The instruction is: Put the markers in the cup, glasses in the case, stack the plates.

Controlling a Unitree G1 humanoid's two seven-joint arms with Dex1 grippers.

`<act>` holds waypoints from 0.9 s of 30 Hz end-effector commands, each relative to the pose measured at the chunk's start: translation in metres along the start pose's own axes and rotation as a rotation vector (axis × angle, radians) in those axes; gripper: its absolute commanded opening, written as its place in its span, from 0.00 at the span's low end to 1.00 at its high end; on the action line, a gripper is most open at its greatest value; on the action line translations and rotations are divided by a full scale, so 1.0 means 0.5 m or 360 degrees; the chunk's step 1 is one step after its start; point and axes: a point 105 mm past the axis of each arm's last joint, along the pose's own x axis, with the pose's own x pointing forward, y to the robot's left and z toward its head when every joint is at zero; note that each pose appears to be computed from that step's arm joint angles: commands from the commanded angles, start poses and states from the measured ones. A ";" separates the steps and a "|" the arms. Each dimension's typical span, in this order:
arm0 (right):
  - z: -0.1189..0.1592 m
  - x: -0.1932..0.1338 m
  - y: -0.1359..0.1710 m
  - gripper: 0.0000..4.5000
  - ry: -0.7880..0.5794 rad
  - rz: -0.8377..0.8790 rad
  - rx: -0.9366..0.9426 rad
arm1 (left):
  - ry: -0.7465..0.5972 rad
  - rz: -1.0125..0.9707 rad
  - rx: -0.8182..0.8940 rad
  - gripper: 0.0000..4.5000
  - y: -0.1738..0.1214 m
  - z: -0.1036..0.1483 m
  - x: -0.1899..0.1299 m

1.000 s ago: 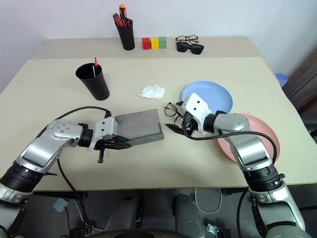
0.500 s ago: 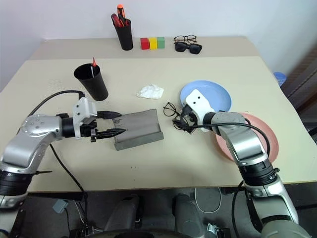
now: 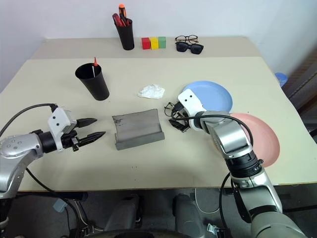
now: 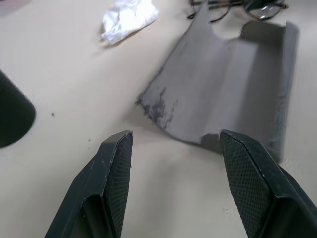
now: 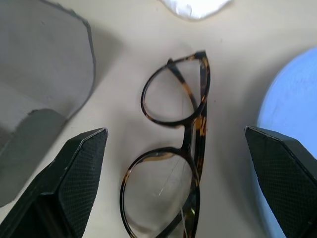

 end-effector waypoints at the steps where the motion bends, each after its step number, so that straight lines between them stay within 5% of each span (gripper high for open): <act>1: 0.028 -0.005 -0.004 0.89 -0.0055 -0.0026 -0.0034 | -0.0053 -0.0002 0.0025 0.63 -0.006 0.020 -0.007; 4: 0.029 -0.002 0.000 0.62 -0.0054 -0.0019 -0.0032 | -0.0068 -0.0026 0.0012 0.63 -0.012 0.020 -0.006; 9: 0.027 0.005 0.002 0.04 -0.0046 -0.0025 -0.0014 | -0.0114 -0.0056 0.0017 0.63 -0.022 0.030 0.002; 10: 0.026 0.005 0.001 0.01 -0.0045 -0.0027 -0.0014 | -0.0124 -0.0061 0.0018 0.63 -0.024 0.033 0.003; 21: 0.042 -0.001 0.000 0.01 -0.0096 -0.0037 -0.0123 | -0.0123 -0.0061 0.0016 0.63 -0.025 0.018 0.001; 24: 0.052 -0.008 -0.011 0.20 -0.0117 -0.0065 -0.0188 | -0.0119 -0.0060 0.0013 0.63 -0.023 0.010 -0.002; 27: 0.057 -0.006 -0.018 0.53 -0.0127 -0.0094 -0.0215 | -0.0124 -0.0065 0.0015 0.63 -0.025 0.007 0.002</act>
